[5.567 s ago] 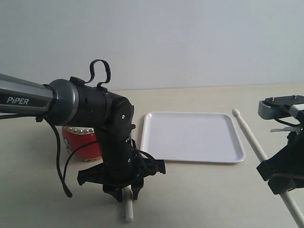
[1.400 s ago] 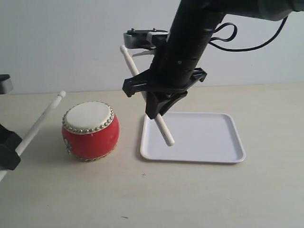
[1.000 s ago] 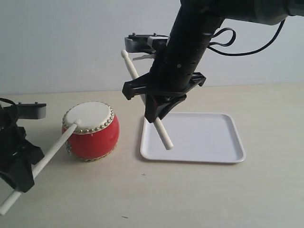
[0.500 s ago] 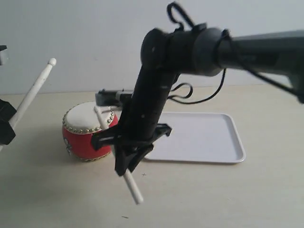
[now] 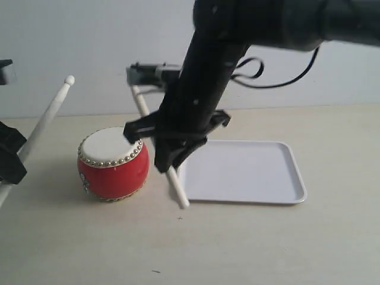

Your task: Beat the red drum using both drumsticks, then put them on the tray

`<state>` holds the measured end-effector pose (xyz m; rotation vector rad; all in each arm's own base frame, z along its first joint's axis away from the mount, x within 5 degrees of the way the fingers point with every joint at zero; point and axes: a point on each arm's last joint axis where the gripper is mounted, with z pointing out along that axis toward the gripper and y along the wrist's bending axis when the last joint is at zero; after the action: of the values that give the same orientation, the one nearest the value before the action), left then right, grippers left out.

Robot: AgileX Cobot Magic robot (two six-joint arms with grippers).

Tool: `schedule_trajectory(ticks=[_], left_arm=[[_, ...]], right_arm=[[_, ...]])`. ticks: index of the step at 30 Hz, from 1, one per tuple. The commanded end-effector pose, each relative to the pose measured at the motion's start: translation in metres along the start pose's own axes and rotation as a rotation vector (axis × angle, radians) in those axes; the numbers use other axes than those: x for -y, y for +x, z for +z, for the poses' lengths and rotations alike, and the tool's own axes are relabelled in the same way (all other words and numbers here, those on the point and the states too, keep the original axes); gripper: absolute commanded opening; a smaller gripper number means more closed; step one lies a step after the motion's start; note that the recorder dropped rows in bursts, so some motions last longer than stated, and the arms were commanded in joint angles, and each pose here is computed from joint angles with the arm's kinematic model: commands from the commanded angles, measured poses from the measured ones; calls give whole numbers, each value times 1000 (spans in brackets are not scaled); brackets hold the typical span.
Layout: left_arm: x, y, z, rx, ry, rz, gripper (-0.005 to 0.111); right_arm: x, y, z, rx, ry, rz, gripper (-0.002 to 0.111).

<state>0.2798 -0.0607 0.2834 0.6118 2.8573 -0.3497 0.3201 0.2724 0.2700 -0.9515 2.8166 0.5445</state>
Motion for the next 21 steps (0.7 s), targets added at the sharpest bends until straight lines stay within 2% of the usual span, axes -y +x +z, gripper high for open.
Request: schedule_trajectory(ticks=[1, 6, 10, 12, 14, 16, 18, 21], left_arm=[[-7, -9, 42, -126, 48, -7, 0], [-17, -7, 91, -321, 122, -46, 0], [-18, -11, 94, -319, 135, -37, 0], [-14, -14, 84, -275, 147, -40, 0], [-8, -13, 56, -196, 116, -16, 0], [-5, -1, 5, -12, 50, -28, 0], [-3, 16, -23, 70, 10, -39, 0], [5, 31, -44, 157, -35, -33, 0]], right_arm=[[1, 6, -45, 101, 30, 1, 0], [3, 2, -30, 70, 1, 30, 0], [5, 2, -26, 60, 9, 19, 0], [6, 2, -25, 58, 16, 11, 0], [11, -1, -7, 16, 8, 23, 0], [19, -6, 48, -96, -77, 81, 0], [25, -4, 90, -182, -123, 119, 0], [26, 1, 120, -250, -127, 130, 0]])
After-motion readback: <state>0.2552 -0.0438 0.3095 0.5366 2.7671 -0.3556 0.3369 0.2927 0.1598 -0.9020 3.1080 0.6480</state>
